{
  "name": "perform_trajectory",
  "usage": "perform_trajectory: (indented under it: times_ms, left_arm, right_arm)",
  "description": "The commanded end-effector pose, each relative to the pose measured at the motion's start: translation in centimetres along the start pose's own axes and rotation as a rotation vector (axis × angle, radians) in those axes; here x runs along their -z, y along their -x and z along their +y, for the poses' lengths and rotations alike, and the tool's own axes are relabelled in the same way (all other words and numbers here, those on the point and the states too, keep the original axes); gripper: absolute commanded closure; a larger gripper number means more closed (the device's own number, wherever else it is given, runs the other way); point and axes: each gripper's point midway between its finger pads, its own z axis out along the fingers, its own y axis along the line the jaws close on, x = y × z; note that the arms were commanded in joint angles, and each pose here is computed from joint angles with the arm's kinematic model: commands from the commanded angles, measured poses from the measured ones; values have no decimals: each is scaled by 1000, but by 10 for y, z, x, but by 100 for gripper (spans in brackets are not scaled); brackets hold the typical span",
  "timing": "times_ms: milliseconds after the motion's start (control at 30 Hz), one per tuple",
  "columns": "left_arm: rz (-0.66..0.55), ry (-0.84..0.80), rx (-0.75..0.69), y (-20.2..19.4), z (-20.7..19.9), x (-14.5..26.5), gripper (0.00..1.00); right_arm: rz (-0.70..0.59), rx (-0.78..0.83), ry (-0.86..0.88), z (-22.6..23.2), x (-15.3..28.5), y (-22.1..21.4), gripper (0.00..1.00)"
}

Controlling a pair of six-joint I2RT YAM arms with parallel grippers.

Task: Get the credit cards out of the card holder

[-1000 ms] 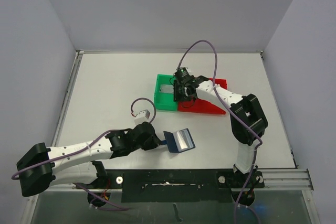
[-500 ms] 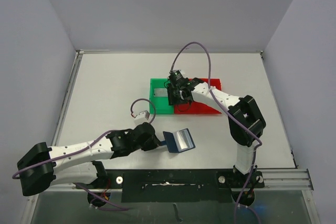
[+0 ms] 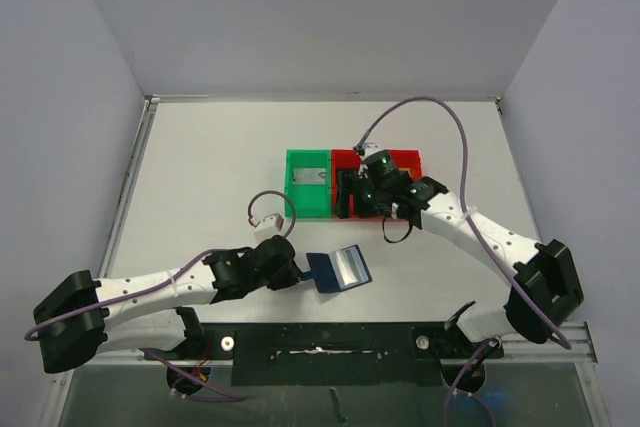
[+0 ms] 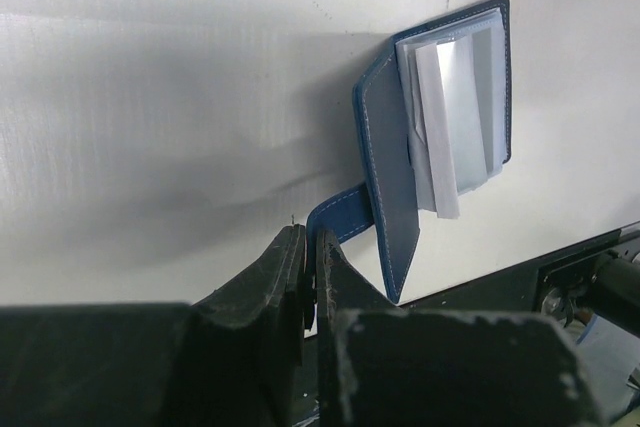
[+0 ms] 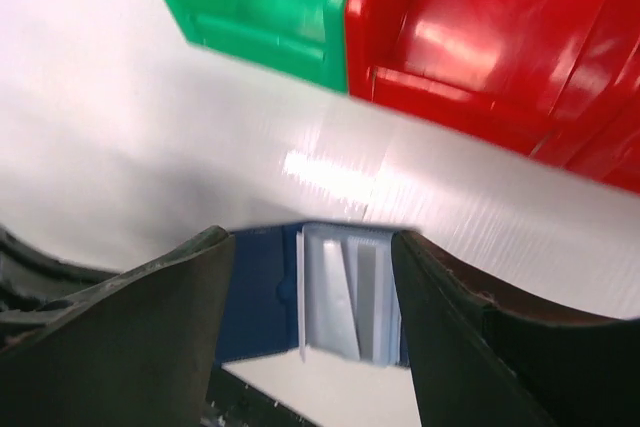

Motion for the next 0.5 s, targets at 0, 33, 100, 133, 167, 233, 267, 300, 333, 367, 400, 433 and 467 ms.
perform_trajectory:
  times_ms: [0, 33, 100, 133, 167, 233, 267, 300, 333, 367, 400, 433, 467]
  left_arm:
    - [-21, -7, 13, 5, -3, -4, 100]
    - [-18, -8, 12, 5, -3, -5, 100]
    - [-13, -6, 6, 4, -4, -6, 100]
    - [-12, -5, 3, 5, -5, -6, 100]
    - [-10, -1, -2, 5, -5, -6, 100]
    - [-9, 1, -9, 5, -6, -6, 100]
    - [-8, 2, -11, 5, -6, -6, 100]
    - [-7, 2, -13, 5, -7, -6, 100]
    - [-6, 3, -14, 5, -7, -6, 100]
    - [-6, 4, -14, 5, -6, -6, 100]
    - [-5, 4, -13, 5, -6, -6, 100]
    - [-5, 4, -14, 5, -6, -6, 100]
    - [-5, 3, -13, 5, -6, -6, 100]
  right_arm:
    - [38, -111, 162, 15, 3, -39, 35]
    - [51, -136, 171, 14, 2, -49, 35]
    - [68, -174, 178, 11, -1, -63, 36]
    - [79, -187, 181, 10, -2, -69, 36]
    - [87, -197, 184, 9, -3, -74, 36]
    - [108, -209, 192, 9, -6, -81, 37]
    - [119, -211, 203, 10, -7, -85, 37]
    - [128, -215, 210, 11, -8, -88, 37]
    - [138, -216, 216, 12, -9, -92, 38]
    - [146, -218, 216, 12, -10, -94, 38]
    - [153, -216, 218, 13, -11, -97, 39]
    - [161, -218, 216, 12, -11, -99, 39]
    - [168, -216, 214, 12, -12, -101, 40]
